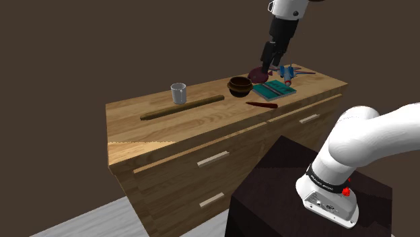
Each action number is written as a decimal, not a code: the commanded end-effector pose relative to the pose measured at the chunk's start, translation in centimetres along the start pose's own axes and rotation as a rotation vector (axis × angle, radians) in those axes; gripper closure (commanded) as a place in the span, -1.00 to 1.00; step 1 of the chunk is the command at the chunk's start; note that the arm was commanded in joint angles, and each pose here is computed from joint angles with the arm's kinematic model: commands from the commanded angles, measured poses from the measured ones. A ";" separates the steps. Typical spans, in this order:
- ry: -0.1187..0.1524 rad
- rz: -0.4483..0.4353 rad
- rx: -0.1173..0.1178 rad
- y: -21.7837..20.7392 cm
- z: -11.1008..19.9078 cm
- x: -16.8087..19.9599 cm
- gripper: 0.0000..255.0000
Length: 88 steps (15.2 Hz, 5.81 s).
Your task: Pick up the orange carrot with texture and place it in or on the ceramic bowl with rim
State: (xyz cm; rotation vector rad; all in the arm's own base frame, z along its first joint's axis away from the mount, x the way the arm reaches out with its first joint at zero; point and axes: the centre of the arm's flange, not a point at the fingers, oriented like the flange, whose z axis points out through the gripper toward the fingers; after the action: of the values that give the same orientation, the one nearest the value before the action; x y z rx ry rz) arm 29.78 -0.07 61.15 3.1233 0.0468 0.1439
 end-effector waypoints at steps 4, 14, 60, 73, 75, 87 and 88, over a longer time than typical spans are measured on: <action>-0.017 -0.042 0.001 2.7 2.9 0.7 -1.00; -0.072 -0.182 0.004 11.3 12.7 3.6 -1.00; -0.163 -0.410 0.008 24.4 31.0 9.2 1.00; -0.163 -0.410 0.008 24.5 24.2 9.8 1.00; -0.163 -0.410 0.008 24.6 23.2 9.9 1.00; -0.163 -0.410 0.008 24.7 16.9 10.5 1.00; -0.163 -0.410 0.008 24.7 16.3 10.5 1.00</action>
State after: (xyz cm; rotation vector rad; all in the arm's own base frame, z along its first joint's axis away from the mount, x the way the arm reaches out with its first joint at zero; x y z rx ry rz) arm 42.53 -24.59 45.74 3.0372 0.6773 -0.1163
